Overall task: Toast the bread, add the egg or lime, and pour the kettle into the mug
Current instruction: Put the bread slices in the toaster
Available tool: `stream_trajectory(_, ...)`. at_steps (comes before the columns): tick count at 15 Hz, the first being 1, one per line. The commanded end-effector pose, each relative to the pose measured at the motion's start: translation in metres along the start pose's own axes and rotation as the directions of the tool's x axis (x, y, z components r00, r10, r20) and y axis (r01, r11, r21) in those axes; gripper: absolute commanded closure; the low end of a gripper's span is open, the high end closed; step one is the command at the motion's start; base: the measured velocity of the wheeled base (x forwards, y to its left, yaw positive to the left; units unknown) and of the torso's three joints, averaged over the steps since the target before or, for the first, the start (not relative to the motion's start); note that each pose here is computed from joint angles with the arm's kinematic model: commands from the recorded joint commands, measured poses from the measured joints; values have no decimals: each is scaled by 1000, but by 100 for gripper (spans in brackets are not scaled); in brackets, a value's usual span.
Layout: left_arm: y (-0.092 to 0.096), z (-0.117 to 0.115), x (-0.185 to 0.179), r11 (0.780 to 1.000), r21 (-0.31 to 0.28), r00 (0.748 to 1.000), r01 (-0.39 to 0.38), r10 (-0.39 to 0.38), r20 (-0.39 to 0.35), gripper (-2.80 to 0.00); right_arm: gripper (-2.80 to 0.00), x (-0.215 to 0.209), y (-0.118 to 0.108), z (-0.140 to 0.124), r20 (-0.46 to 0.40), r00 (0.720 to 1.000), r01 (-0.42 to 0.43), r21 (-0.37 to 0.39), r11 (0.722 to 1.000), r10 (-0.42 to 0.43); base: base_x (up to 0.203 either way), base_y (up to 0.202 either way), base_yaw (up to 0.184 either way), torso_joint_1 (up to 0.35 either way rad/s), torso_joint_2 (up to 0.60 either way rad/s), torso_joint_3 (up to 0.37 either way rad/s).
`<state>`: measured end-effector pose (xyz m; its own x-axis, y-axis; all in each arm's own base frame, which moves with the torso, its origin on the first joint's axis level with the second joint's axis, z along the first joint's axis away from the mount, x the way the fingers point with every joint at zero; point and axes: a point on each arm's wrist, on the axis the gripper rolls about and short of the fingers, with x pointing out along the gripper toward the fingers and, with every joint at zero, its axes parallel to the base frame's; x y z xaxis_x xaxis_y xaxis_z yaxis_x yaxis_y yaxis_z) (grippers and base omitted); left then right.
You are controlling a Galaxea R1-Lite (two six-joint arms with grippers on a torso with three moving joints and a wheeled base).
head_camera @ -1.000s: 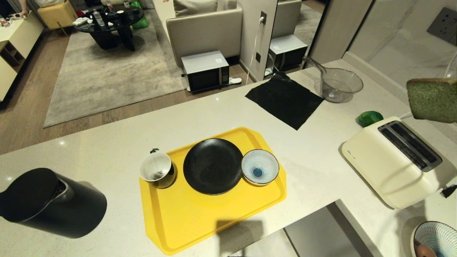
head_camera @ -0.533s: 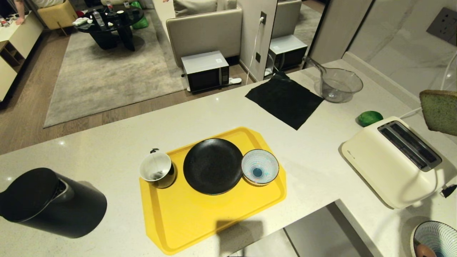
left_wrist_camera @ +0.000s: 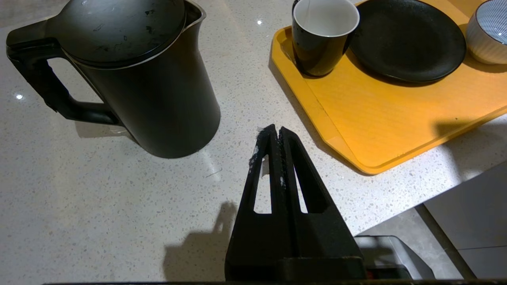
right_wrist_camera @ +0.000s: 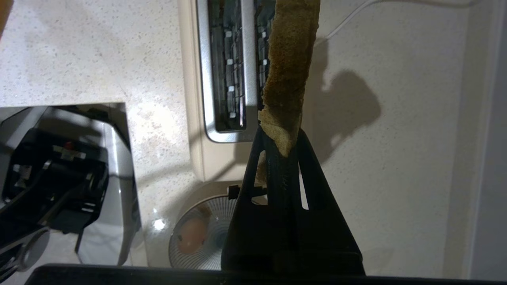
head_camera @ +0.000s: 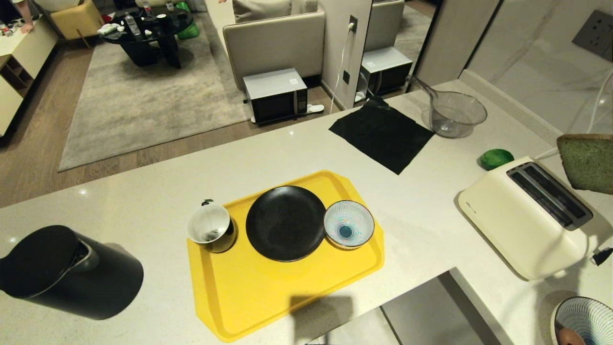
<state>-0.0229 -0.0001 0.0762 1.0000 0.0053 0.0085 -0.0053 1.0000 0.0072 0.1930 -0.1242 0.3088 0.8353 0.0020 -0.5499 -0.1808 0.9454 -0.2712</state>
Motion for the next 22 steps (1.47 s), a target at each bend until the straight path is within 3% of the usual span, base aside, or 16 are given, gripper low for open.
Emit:
stream_trajectory(1, 0, 0, 0, 1000, -1, 1000, -1, 1, 1, 0, 0, -1, 3, -2, -16, 1000, -18, 9, 1000, 19, 0, 0, 0, 0, 0, 0)
stream_trajectory(8, 0, 0, 0, 1000, -1, 1000, -1, 1, 1, 0, 0, 5, 8, -12, -74, 995, -69, 43, 997, 72, 0, 0, 0, 0, 0, 0)
stream_trajectory(14, 0, 0, 0, 1000, -1, 1000, -1, 1, 1, 0, 0, 22, -1, -16, -102, 991, -86, 58, 995, 91, 0, 0, 0, 0, 0, 0)
stream_trajectory(22, 0, 0, 0, 1000, 0, 1000, -1, 1, 1, 0, 0, 45, -17, -16, -123, 986, -111, -2, 994, 110, 0, 0, 0, 0, 0, 0)
